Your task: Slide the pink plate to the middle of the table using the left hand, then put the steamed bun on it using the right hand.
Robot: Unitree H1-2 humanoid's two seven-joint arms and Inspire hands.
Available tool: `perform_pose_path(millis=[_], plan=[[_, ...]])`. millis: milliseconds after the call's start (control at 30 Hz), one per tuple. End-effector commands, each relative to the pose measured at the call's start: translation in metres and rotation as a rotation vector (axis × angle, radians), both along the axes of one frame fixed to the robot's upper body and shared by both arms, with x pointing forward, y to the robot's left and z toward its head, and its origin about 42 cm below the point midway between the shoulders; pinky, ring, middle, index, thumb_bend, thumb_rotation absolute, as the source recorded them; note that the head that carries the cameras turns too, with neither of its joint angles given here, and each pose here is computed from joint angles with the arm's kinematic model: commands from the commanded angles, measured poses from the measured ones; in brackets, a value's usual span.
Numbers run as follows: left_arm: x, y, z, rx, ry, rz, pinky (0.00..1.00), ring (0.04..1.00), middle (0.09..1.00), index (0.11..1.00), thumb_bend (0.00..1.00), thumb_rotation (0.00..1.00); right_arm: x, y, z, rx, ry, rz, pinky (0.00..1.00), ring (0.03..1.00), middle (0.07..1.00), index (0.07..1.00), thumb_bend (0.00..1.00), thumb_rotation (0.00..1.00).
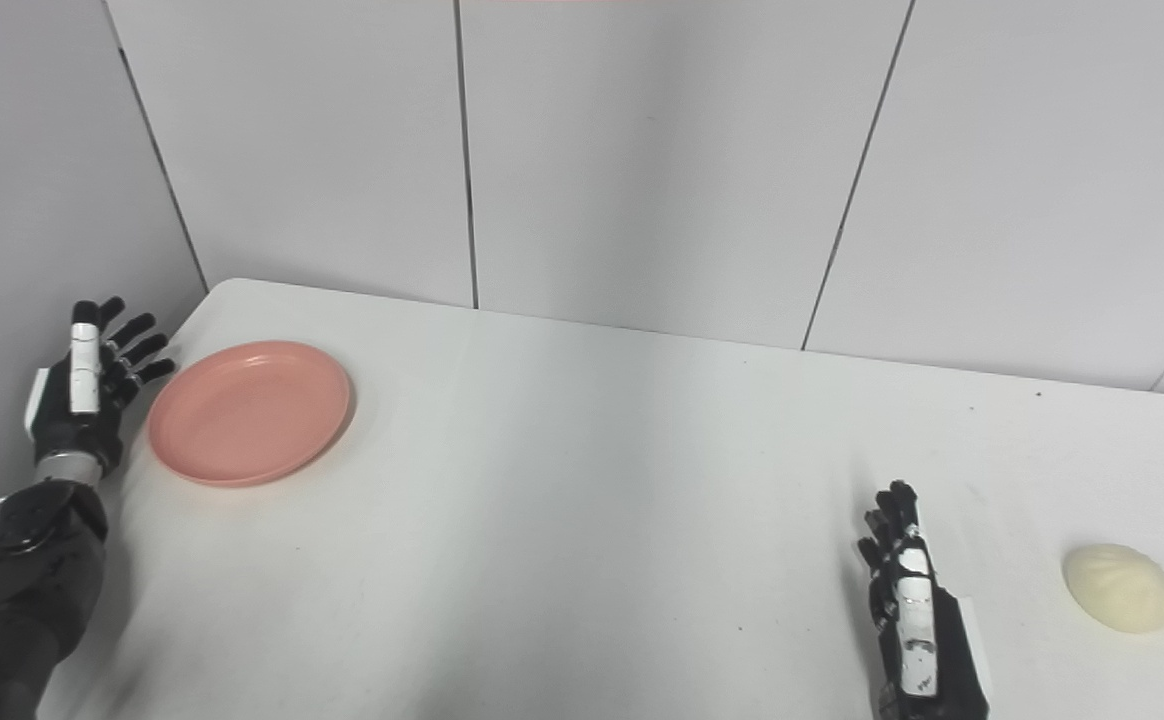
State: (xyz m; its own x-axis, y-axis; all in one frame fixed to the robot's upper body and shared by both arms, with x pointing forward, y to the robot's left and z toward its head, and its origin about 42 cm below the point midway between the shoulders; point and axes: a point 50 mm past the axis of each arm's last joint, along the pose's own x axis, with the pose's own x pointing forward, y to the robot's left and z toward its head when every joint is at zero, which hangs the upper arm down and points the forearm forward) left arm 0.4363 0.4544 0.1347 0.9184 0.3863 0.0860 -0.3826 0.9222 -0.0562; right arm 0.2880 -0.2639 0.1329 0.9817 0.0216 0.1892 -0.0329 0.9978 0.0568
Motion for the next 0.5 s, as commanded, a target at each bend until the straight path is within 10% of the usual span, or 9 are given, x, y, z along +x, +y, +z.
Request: perform_pose_path(millis=[0,467], plan=[[0.004,0.011,0.013,0.041,-0.010,0.015,0.70,0.787,0.837,0.879,0.94,0.90,-0.003,0.001,0.006,0.003,-0.057,-0.010,1.00,1.000,0.995,1.000,0.75,1.00],[0.001,0.001,0.002,0.016,-0.018,-0.034,0.66,0.781,0.819,0.883,0.91,0.87,-0.004,0.001,0.006,-0.006,-0.058,-0.015,1.00,1.000,0.991,1.000,0.75,1.00]])
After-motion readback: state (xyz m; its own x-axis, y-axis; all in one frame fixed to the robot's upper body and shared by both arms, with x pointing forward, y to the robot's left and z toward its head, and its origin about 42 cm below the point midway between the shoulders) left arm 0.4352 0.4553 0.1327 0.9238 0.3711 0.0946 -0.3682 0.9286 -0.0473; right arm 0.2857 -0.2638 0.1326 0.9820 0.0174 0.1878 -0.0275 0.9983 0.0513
